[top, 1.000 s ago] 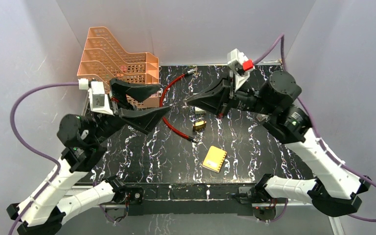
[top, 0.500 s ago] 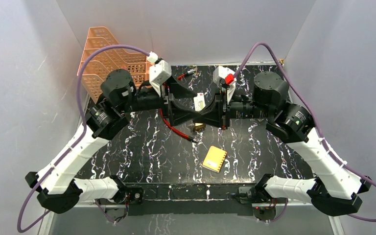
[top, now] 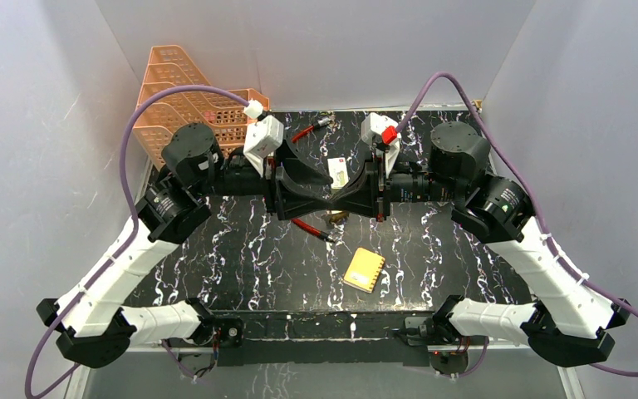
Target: Unlock with the key
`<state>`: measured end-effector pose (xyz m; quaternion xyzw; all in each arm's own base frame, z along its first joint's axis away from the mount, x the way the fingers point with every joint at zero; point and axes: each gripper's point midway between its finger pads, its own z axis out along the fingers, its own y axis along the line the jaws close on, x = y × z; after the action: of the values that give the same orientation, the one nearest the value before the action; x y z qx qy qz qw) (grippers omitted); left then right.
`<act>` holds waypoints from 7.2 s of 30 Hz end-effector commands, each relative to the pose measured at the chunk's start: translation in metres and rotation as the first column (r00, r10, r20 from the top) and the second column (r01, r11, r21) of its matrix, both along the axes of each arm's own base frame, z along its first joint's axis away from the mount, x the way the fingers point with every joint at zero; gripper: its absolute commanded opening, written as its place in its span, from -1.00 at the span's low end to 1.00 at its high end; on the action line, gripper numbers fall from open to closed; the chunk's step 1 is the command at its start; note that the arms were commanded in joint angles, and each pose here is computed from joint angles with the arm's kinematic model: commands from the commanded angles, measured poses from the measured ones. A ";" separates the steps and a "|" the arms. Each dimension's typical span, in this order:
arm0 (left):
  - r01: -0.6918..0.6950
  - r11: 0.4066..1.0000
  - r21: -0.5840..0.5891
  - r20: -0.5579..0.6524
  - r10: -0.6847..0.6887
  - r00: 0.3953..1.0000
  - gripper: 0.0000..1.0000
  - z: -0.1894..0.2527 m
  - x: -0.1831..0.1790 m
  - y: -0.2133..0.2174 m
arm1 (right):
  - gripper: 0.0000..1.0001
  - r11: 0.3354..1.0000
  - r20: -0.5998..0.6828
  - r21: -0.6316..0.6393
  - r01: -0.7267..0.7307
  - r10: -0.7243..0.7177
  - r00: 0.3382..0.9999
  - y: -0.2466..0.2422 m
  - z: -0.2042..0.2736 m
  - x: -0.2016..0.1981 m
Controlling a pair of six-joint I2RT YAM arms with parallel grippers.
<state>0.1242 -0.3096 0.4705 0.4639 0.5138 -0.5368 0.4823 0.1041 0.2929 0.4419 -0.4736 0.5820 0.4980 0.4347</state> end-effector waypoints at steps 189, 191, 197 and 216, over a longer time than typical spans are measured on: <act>-0.857 0.456 0.240 -0.515 0.808 0.286 0.91 -0.220 0.054 0.168 | -0.06 0.156 -0.037 -0.882 0.444 -0.964 0.264 -0.002 -0.397 -0.031; -0.856 0.458 0.241 -0.513 0.808 0.288 0.91 -0.220 0.054 0.168 | -0.07 0.119 -0.016 -0.886 0.447 -0.974 0.227 -0.008 -0.401 -0.032; -0.853 0.467 0.234 -0.505 0.808 0.304 0.91 -0.220 0.054 0.167 | -0.23 0.073 0.036 -0.891 0.448 -0.972 0.231 -0.015 -0.410 -0.032; -0.856 0.467 0.221 -0.516 0.801 0.304 0.91 -0.215 0.050 0.171 | -1.00 0.130 -0.006 -0.889 0.438 -0.962 0.273 -0.010 -0.399 -0.034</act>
<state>0.1745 -0.1406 0.2491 -0.0668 0.7719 -0.3420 0.5317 0.0664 0.2741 0.0214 -0.0464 0.9869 -0.0027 0.1544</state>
